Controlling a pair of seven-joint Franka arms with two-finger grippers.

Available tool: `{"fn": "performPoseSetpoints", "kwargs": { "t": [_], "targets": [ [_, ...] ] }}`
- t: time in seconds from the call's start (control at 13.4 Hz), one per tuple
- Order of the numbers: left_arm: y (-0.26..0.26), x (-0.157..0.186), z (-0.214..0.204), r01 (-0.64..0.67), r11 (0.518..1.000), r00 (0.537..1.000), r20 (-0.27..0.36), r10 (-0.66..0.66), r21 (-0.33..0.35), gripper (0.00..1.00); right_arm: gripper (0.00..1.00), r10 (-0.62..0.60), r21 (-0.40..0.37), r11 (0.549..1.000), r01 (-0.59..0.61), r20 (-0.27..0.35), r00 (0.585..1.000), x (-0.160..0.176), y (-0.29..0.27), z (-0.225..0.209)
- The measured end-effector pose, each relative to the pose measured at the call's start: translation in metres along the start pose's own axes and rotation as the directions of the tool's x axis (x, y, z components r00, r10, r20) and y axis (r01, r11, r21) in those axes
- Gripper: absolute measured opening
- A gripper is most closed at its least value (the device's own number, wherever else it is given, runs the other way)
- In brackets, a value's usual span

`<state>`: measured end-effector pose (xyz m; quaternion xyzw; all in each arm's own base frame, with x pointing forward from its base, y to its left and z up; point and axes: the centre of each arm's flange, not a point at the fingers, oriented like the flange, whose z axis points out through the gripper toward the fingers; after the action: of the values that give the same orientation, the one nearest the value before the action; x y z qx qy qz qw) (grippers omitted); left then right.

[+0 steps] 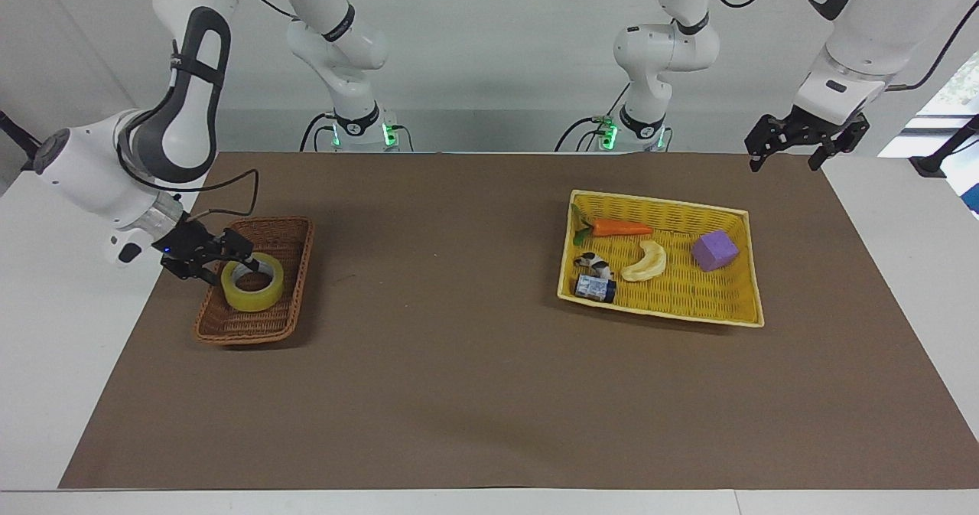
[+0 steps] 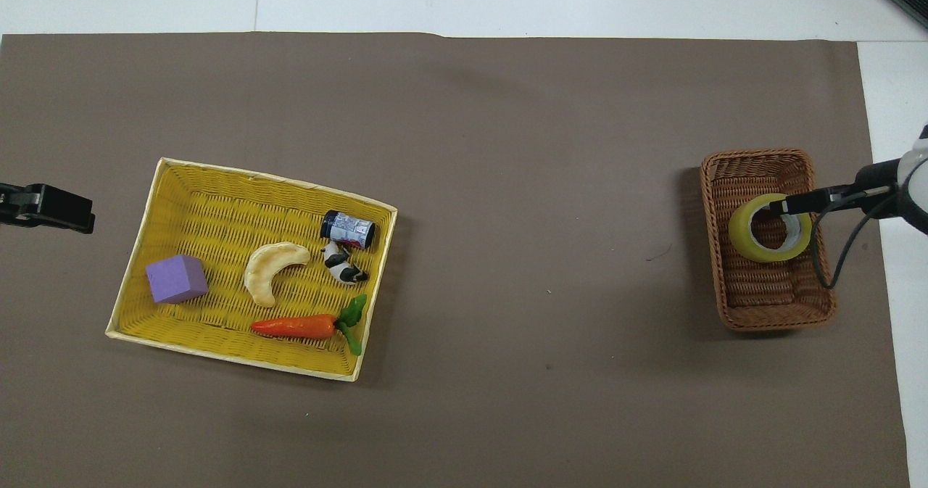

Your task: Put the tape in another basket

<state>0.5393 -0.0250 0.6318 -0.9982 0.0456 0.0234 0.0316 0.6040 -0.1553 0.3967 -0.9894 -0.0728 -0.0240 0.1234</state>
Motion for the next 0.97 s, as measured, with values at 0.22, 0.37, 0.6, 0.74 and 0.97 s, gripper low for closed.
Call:
{"fn": "performPoseSetpoints", "kwargs": {
  "t": [0.22,0.37,0.6,0.74,0.97],
  "targets": [
    [0.0,0.0,0.0,0.0,1.0,1.0,0.0,0.0,0.0,1.0,1.0,0.015,-0.104,0.994,-0.016,-0.008,1.0,0.029,-0.044,-0.013],
    [0.0,0.0,0.0,0.0,1.0,1.0,0.0,0.0,0.0,1.0,1.0,0.061,-0.174,0.983,-0.065,-0.03,0.998,0.043,-0.065,-0.028],
    [0.0,0.0,0.0,0.0,1.0,1.0,0.0,0.0,0.0,1.0,1.0,0.201,-0.188,0.959,-0.211,-0.069,0.977,0.05,-0.097,-0.043],
    [0.0,0.0,0.0,0.0,1.0,1.0,0.0,0.0,0.0,1.0,1.0,0.289,-0.177,0.939,-0.294,-0.058,0.956,0.047,-0.131,-0.051],
    [0.0,0.0,0.0,0.0,1.0,1.0,0.0,0.0,0.0,1.0,1.0,0.379,-0.166,0.908,-0.385,-0.062,0.923,0.038,-0.179,-0.075]
  ]
}}
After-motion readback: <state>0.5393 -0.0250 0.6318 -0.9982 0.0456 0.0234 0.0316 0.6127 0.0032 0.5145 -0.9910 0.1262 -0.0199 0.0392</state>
